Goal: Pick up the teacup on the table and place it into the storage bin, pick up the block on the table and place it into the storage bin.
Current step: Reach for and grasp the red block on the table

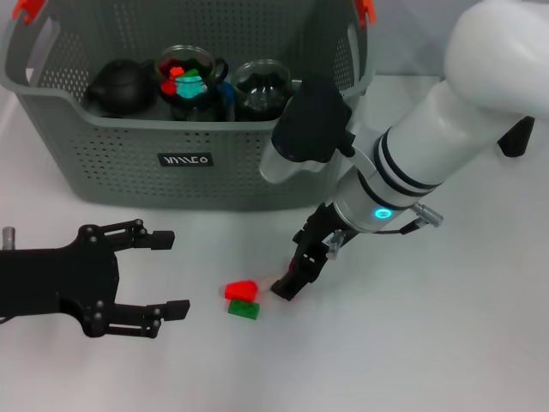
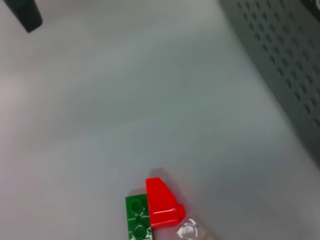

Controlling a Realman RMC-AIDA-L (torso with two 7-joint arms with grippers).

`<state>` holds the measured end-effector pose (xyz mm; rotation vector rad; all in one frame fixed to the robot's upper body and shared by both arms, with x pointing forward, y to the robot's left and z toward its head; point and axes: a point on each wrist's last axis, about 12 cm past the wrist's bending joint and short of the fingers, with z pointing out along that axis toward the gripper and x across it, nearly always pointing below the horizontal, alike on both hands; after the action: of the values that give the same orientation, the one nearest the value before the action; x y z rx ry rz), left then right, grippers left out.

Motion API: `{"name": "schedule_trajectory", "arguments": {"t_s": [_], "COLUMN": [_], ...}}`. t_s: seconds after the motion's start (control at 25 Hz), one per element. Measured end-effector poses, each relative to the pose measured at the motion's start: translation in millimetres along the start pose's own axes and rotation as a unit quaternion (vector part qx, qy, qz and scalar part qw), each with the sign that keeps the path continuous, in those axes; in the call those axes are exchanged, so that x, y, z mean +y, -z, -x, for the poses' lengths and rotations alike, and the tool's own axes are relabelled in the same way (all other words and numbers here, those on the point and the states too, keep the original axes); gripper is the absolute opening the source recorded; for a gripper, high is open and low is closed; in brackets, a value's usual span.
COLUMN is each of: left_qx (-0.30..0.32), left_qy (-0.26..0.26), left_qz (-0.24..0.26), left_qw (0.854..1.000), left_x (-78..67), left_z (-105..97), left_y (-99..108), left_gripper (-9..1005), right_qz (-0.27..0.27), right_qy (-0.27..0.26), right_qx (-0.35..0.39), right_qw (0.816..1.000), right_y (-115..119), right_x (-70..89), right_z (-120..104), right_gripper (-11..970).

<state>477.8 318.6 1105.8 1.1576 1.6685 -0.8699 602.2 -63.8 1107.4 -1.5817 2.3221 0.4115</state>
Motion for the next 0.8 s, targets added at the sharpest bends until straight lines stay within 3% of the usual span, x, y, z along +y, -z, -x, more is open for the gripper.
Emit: {"name": "schedule_trajectory", "arguments": {"t_s": [0.8], "left_qx": [-0.003], "left_qy": [0.001], "left_qz": [-0.005], "left_qw": [1.000], "left_x": [2.4], "left_z": [2.0], "left_y": [-4.0], "left_gripper": [889], "right_qz": [0.004], "right_qy": [0.002], "right_qx": [0.004], "right_qw": [1.000], "right_y": [-6.6], "right_x": [4.2], "right_z": [-4.3], "right_gripper": [941]}}
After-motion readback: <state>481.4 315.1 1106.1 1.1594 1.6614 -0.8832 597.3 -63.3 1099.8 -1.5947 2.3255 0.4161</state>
